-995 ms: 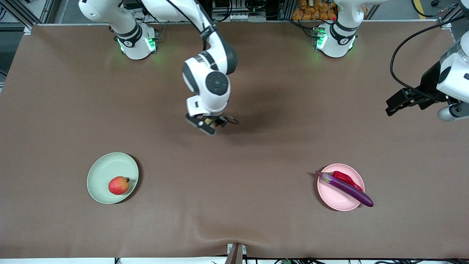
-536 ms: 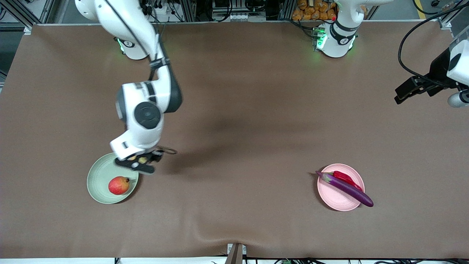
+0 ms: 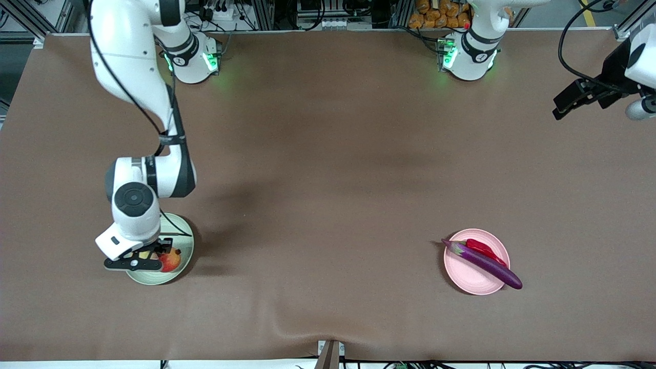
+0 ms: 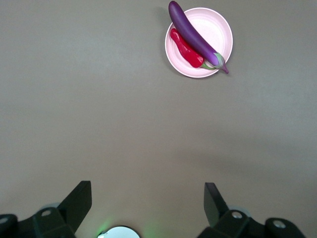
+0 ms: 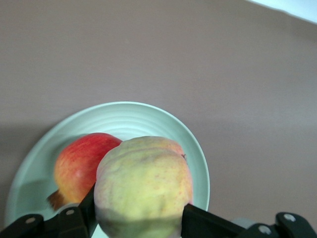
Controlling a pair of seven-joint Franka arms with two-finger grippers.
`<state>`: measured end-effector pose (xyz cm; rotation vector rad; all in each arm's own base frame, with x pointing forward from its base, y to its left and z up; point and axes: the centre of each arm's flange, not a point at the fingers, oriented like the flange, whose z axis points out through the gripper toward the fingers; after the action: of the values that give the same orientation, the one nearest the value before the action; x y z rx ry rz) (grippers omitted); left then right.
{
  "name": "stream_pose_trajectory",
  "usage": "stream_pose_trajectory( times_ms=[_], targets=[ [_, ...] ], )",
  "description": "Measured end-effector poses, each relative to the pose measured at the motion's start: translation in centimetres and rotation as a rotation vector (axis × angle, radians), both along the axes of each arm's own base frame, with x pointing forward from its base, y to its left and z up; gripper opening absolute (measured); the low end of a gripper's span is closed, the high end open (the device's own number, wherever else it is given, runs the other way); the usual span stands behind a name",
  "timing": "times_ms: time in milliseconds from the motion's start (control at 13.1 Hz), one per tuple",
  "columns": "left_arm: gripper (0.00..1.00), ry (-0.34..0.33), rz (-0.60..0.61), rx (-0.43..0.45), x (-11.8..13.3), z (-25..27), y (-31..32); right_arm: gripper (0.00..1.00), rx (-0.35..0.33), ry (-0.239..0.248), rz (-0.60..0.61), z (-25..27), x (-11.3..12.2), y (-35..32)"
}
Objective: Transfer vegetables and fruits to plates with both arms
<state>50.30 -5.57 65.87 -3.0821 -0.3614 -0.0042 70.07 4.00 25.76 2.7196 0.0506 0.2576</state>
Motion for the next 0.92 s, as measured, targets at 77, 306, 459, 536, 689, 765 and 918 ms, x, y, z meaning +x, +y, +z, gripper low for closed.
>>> stream_pose_trajectory(
  times_ms=[77,306,459,536,689,765,918],
  targets=[
    [1.0,0.0,-0.007,0.001,-0.3,0.0,0.0,0.74,0.011,0.014,0.005,-0.3,0.1,-1.4],
    [1.0,0.003,-0.017,0.001,-0.5,-0.1,0.0,0.92,0.028,0.033,0.025,-0.9,0.0,-1.1],
    [1.0,0.004,-0.019,0.001,-0.5,-0.1,-0.1,0.99,0.029,0.045,0.033,-0.8,-0.1,-0.2],
    [1.0,0.004,-0.02,0.001,-0.5,-0.1,-0.1,1.0,0.03,0.055,0.031,-0.5,-0.2,0.2],
    [1.0,0.005,-0.02,0.001,-0.5,-0.1,-0.1,1.0,0.036,0.079,0.021,1.5,-0.5,1.0],
    [1.0,0.005,-0.02,0.001,-0.5,-0.2,-0.1,1.0,0.044,0.095,0.015,3.1,-0.8,1.7],
    [1.0,0.006,-0.021,0.002,-0.5,-0.2,-0.1,1.0,0.07,0.132,0.004,7.1,-1.8,3.2]
  ],
)
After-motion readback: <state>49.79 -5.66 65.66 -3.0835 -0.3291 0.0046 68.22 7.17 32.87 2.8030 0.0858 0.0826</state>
